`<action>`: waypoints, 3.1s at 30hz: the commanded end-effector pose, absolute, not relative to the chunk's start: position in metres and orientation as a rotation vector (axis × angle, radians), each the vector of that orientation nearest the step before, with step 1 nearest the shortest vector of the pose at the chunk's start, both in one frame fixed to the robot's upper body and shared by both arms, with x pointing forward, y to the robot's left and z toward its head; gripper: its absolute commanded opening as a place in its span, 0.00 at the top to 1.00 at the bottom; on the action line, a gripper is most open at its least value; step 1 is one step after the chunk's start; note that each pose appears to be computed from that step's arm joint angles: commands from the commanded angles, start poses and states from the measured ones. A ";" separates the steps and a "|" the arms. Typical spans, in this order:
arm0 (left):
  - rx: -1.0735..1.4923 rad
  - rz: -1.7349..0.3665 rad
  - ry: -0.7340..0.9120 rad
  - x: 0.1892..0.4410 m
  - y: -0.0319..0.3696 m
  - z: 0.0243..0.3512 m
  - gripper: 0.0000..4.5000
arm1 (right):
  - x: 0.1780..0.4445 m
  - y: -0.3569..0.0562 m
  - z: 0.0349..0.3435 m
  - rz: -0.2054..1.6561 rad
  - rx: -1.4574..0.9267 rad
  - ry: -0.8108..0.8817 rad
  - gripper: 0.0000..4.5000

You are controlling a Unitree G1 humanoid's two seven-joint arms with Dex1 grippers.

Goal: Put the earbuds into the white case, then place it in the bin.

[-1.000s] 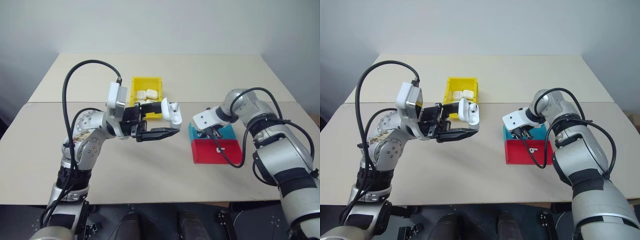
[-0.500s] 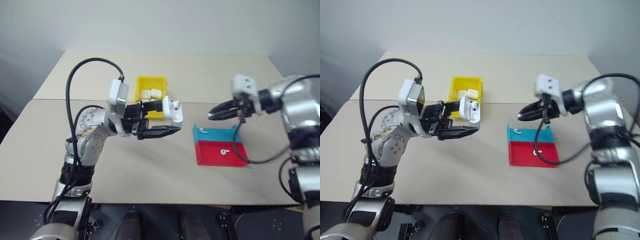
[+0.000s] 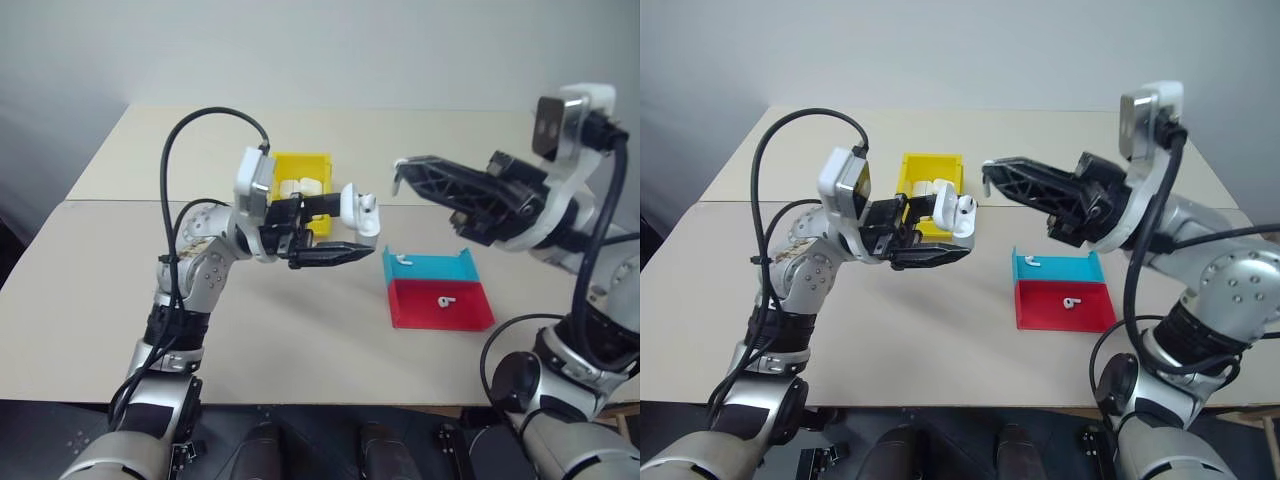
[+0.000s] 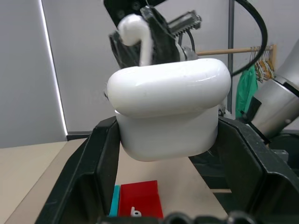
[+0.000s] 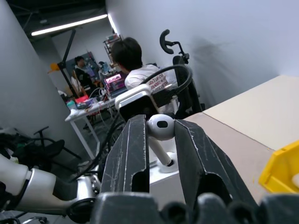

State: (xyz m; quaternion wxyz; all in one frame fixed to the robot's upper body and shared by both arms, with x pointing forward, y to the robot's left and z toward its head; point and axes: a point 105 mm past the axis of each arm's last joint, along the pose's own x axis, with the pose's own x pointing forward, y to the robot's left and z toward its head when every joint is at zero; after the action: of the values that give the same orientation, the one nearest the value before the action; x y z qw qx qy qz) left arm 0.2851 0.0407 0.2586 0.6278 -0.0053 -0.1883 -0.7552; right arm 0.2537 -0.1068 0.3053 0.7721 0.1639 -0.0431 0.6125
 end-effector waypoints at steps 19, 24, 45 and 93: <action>0.024 -1.748 -0.482 0.283 0.040 0.268 0.37 | 0.236 -0.089 0.285 1.303 0.268 -0.016 0.86; 0.029 -1.744 -0.481 0.282 0.040 0.267 0.37 | 0.233 -0.093 0.277 1.312 0.218 0.011 0.50; 0.102 -1.739 -0.336 0.292 0.019 0.237 0.37 | 0.260 -0.111 0.320 1.289 -0.425 -0.017 1.00; 0.228 -0.290 -0.114 0.469 0.066 0.225 0.29 | 0.273 -0.131 0.269 0.901 -0.274 -0.021 1.00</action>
State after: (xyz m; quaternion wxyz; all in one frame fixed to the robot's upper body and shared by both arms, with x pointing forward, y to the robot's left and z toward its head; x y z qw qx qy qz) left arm 0.4681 0.0705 0.2031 0.9839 0.0987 -0.0195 -0.1478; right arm 0.2786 -0.1320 0.2620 0.8917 -0.1168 0.0075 0.4373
